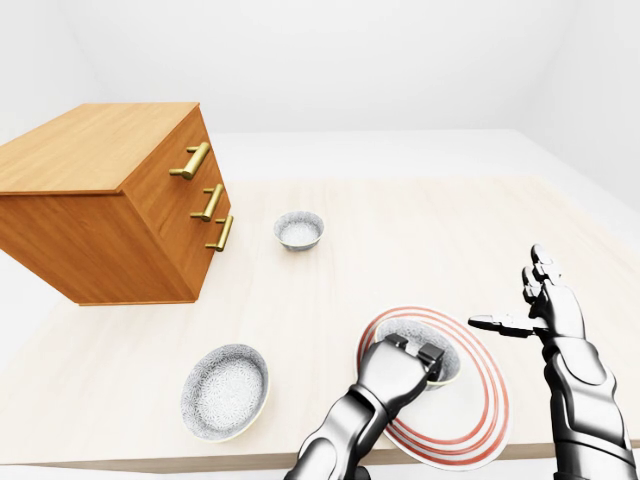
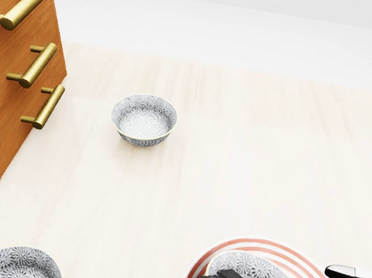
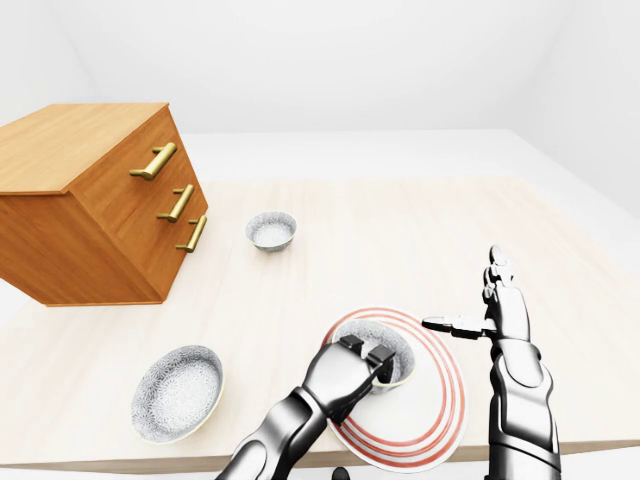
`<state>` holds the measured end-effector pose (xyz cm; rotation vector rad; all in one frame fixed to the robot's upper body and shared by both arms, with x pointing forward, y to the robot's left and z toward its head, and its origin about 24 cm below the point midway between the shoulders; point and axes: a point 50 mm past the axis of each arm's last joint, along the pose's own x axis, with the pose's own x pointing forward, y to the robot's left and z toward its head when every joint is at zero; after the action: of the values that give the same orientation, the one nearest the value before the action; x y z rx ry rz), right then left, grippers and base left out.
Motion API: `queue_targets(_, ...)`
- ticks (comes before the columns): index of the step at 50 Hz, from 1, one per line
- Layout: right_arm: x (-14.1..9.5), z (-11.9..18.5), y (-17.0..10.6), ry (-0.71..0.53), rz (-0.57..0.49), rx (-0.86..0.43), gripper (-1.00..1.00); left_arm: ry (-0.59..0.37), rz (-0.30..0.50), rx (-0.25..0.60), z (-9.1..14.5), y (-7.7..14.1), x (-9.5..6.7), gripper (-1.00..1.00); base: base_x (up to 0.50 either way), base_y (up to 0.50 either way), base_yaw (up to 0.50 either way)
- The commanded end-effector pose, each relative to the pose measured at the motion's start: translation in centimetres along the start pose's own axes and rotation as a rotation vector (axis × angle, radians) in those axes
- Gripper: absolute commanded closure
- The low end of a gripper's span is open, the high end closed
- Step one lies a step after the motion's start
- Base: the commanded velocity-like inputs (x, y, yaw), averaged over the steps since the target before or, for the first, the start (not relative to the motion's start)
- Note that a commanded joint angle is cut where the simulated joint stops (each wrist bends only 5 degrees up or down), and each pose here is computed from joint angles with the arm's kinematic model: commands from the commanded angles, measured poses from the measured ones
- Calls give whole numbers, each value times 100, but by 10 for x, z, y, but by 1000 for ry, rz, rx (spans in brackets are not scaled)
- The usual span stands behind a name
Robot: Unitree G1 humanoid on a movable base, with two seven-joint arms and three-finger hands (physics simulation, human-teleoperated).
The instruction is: Put the bowl in the middle on the plate.
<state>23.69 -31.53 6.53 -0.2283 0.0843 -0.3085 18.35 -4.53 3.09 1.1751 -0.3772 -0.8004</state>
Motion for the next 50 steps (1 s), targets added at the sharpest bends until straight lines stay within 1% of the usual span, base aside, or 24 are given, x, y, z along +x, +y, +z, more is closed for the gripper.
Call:
queue_targets(1, 0, -1, 1, 4, 2, 1, -100, 3, 24, -60, -2, 1, 2, 100, 0, 0, 0)
queue_targets(12, -1, 3, 1, -15, 3, -3, -100, 15, 12, -66, -6, -1, 3, 100, 0, 0, 0)
queue_targets(13, -1, 3, 1, -13, 3, -2, -100, 14, 12, -65, -5, 0, 3, 100, 0, 0, 0)
queue_targets(14, -1, 2, 1, -8, 3, -2, -100, -1, 15, -85, 1, 3, 0, 100, 0, 0, 0)
queue_targets(15, -1, 1, 1, -7, 3, -2, -100, -29, 29, -80, 9, 11, -1, 100, 0, 0, 0)
queue_targets(16, 0, 0, 1, 1, 4, -1, -100, -35, 28, -64, 9, 12, -1, 100, 0, 0, 0)
queue_targets(18, -1, 1, 1, -4, 3, -2, -100, -27, 21, -70, 5, 8, 1, 100, 0, 0, 0)
queue_targets(24, 0, 0, 1, -2, 3, -1, -100, -10, 25, -76, -1, 10, 2, 100, 0, 0, 0)
queue_targets(38, 0, 0, 1, 2, 3, -2, -100, -10, 27, -78, 0, 11, 1, 100, 0, 0, 0)
queue_targets(40, 1, -2, 1, 8, 3, 0, -100, -10, 30, -77, 0, 11, 1, 87, 0, 0, 0)
queue_targets(42, 0, -2, 1, 8, 2, -1, -100, -12, 30, -77, 1, 11, 0, 91, 0, 0, 0)
queue_targets(43, 0, -1, 1, 6, 3, -1, -100, -12, 30, -74, 1, 11, 0, 90, 0, 0, 0)
queue_targets(44, 0, -2, 1, 7, 3, -1, -100, -12, 29, -74, 0, 11, 1, 80, 0, 0, 0)
queue_targets(45, -1, 1, 0, -3, 2, -3, -100, -10, 18, -76, 0, 9, 0, 37, 0, 0, 0)
queue_targets(46, -1, 1, 0, -6, 2, -4, -100, -10, 22, -76, 0, 9, 0, 28, 0, 0, 0)
queue_targets(47, -1, 2, 0, -11, 3, -5, -100, -8, 23, -80, -1, 10, 0, -47, 0, 0, 0)
queue_targets(48, -1, 2, 1, -8, 3, -4, -100, -5, 20, -82, -2, 9, 0, -100, 0, 0, 0)
queue_targets(49, -1, 2, 1, -9, 3, -4, -100, -4, 5, -80, -2, 8, 0, -100, 0, 0, 0)
queue_targets(50, -1, 2, 1, -8, 3, -4, -100, -3, 15, -76, -3, 9, -1, -100, 0, 0, 0)
